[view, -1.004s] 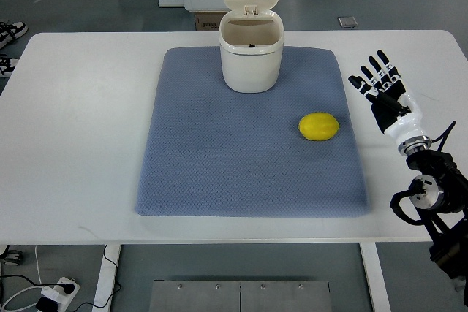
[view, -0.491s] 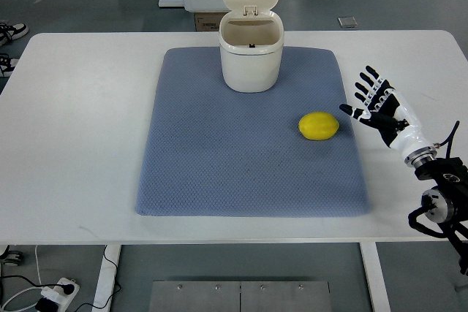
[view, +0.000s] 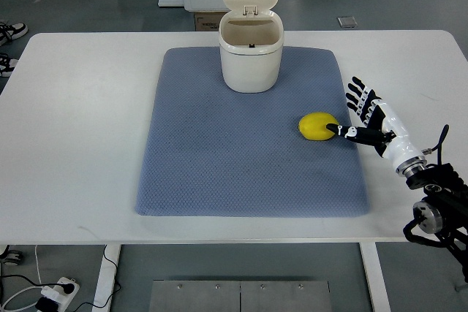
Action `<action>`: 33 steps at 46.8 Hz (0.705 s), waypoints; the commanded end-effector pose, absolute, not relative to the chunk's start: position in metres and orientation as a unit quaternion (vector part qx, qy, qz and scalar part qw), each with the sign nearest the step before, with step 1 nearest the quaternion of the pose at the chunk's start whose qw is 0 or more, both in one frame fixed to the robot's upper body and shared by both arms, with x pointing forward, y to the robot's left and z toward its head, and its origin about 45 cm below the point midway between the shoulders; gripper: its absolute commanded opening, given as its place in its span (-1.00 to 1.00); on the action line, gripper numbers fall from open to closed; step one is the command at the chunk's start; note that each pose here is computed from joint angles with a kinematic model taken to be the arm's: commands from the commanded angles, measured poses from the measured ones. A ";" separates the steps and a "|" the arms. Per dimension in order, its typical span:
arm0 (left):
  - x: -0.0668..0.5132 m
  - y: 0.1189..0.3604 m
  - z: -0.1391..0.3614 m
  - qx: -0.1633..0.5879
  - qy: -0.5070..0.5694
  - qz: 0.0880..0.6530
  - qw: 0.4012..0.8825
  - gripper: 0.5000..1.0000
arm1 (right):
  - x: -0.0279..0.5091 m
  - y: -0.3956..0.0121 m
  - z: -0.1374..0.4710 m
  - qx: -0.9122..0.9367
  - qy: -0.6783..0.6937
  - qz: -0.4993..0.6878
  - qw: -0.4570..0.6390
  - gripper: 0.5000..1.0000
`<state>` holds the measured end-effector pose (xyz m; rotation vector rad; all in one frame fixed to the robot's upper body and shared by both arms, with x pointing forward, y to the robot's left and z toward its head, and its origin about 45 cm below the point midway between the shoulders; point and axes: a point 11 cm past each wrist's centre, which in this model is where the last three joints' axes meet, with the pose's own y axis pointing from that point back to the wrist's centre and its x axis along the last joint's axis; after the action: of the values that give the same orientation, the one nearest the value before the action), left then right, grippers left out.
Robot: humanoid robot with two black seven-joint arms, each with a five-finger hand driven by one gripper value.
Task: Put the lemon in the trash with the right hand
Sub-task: 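Move the right hand toward the yellow lemon, palm facing it, then close the right hand's fingers around the yellow lemon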
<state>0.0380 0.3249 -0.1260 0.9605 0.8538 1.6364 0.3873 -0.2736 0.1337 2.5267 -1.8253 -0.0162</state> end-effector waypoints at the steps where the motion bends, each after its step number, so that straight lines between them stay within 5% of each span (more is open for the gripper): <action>1: 0.038 0.325 -0.126 0.398 0.354 0.678 0.506 1.00 | 0.386 -0.270 0.132 0.814 -0.581 -0.003 0.013 0.98; 33: 0.038 0.325 -0.126 0.398 0.354 0.678 0.506 1.00 | 0.372 -0.254 0.111 0.822 -0.569 0.001 0.042 0.93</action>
<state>0.0380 0.3249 -0.1260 0.9604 0.8539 1.6362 0.3730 -0.2557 0.1139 2.5212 -1.7430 0.0064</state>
